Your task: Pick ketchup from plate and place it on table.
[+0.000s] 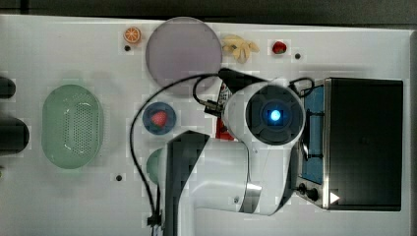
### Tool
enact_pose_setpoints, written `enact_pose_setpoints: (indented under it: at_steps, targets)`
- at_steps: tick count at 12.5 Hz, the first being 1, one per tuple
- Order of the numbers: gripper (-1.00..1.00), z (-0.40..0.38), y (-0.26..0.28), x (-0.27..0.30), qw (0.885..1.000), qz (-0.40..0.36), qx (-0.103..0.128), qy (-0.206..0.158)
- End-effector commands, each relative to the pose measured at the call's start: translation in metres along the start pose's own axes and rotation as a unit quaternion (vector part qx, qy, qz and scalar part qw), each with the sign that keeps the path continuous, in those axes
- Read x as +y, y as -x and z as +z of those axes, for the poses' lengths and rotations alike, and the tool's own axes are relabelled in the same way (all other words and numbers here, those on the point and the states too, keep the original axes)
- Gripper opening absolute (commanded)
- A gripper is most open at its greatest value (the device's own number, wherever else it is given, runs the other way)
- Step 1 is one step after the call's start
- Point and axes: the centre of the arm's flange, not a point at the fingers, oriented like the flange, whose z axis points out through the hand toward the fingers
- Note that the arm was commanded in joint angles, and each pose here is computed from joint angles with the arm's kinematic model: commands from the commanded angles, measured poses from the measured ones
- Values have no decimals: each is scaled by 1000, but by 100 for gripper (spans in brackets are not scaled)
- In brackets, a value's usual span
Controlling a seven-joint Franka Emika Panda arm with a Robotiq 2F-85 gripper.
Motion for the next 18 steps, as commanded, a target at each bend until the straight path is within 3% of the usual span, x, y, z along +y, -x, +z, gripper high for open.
enact_pose_setpoints:
  at_steps: [1, 7, 8, 10, 12, 16, 18]
  targets:
    - [20, 77, 28, -3, 999, -12, -36, 8]
    - [20, 188, 42, 1, 998, -14, -57, 18]
    - [25, 202, 43, 2, 998, -13, -61, 19]
    - [66, 219, 43, 4, 998, -12, -56, 20]
    - [100, 202, 37, 1, 999, -12, -41, 16]
    - [100, 91, 13, -15, 998, 63, -2, 2]
    - [100, 16, 8, -25, 993, 118, 7, -5]
